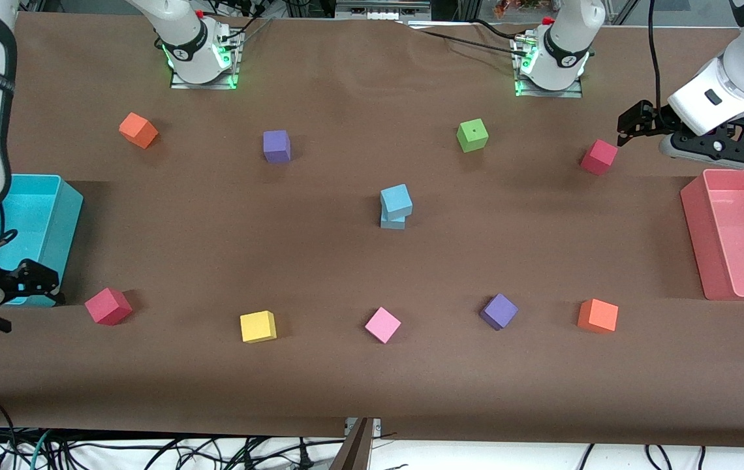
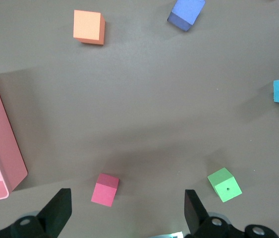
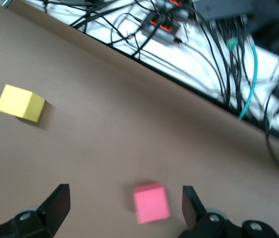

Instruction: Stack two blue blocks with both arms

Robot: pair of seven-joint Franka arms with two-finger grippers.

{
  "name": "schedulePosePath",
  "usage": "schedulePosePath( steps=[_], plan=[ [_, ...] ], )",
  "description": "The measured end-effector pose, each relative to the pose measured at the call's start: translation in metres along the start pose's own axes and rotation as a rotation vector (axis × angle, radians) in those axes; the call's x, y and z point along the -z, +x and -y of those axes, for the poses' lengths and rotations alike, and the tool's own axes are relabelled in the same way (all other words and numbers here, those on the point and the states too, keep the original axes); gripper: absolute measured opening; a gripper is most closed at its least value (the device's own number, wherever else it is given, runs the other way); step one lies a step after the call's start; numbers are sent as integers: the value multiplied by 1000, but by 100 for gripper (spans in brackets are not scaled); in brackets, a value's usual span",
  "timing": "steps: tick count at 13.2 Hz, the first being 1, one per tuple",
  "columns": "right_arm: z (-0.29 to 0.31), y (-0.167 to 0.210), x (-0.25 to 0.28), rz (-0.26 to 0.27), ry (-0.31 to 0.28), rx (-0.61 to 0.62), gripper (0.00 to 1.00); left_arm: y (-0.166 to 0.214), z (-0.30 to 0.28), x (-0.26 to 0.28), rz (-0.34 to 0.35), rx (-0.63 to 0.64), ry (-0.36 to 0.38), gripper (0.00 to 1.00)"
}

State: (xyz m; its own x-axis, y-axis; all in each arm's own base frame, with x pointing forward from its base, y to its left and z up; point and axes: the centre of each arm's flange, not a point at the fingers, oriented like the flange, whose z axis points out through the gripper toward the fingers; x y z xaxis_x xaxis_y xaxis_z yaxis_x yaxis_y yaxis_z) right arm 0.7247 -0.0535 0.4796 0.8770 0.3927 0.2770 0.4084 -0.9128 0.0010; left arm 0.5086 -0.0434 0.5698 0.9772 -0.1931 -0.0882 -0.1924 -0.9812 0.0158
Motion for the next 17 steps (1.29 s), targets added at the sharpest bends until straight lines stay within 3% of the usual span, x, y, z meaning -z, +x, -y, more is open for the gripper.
schedulePosePath(
  steps=[3, 5, 8, 11, 14, 17],
  plan=[
    [20, -15, 19, 78, 6, -231, 100, -3, 0, 15, 8, 5, -1, 100],
    [30, -31, 37, 151, -3, -318, 100, -5, 4, 20, 10, 19, -3, 100],
    [50, -53, 65, 241, -52, -334, 100, -7, 14, 21, 16, 40, -5, 100],
    [56, -87, 80, 328, -17, -355, 100, -6, 19, 22, 14, 53, -6, 100],
    [54, -110, 100, 377, 7, -380, 100, -5, 20, 22, 13, 57, -6, 100],
    [73, -106, 108, 397, -31, -425, 100, -5, 21, 21, 13, 58, -7, 100]
  ],
)
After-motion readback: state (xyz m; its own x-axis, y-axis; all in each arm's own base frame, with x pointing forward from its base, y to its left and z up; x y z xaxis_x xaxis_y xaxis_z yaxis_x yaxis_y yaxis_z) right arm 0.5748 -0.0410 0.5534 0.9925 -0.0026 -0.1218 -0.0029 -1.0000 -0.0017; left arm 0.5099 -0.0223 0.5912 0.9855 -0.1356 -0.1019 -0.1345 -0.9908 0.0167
